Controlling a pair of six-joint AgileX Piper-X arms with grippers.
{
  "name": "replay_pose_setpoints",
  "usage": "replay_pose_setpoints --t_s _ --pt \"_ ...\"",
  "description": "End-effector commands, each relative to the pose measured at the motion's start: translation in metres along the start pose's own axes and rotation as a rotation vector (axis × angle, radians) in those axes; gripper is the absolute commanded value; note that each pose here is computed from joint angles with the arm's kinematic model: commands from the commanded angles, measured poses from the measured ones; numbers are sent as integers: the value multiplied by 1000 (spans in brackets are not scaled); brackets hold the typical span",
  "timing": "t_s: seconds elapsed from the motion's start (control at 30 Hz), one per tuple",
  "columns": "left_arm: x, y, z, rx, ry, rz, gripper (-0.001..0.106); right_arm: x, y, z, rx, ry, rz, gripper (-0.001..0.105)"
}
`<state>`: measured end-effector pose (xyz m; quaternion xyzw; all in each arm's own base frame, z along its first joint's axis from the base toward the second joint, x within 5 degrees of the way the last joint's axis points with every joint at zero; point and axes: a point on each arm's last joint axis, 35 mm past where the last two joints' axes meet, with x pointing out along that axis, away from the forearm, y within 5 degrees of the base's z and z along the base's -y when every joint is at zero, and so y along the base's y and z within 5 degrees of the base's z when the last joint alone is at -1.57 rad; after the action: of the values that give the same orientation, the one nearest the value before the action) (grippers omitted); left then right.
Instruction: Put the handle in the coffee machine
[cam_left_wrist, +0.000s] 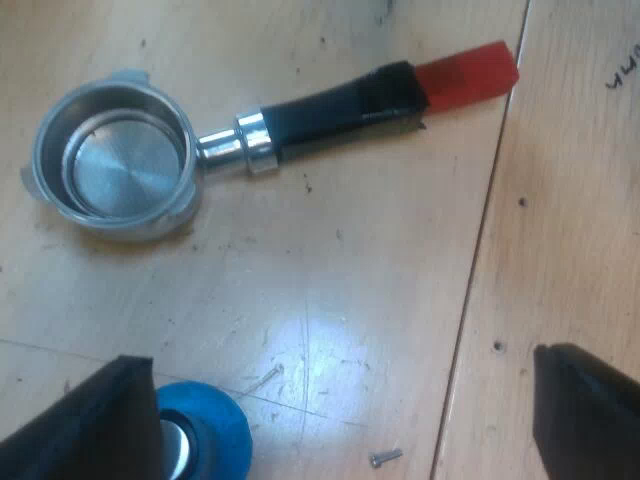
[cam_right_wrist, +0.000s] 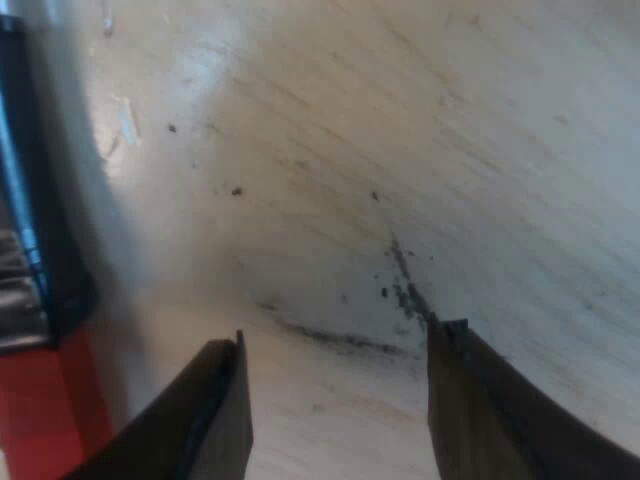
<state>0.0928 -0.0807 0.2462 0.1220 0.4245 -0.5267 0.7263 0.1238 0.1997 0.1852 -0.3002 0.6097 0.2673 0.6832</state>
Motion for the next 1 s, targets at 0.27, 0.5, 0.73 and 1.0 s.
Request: replay_pose_setpoints --t_s 0.27,0.5,0.73,1.0 --pt "-1 0 2 11 -13 6 78 18 9 6 -6 61 88 6" --pt "-2 3 2 -2 -23 29 78 28 34 11 -68 16 109 0" --pt "-3 6 0 -32 -17 42 78 38 61 18 -61 -39 193 0" --pt "-6 10 -3 -66 1 98 78 46 81 33 -32 -152 302 0"
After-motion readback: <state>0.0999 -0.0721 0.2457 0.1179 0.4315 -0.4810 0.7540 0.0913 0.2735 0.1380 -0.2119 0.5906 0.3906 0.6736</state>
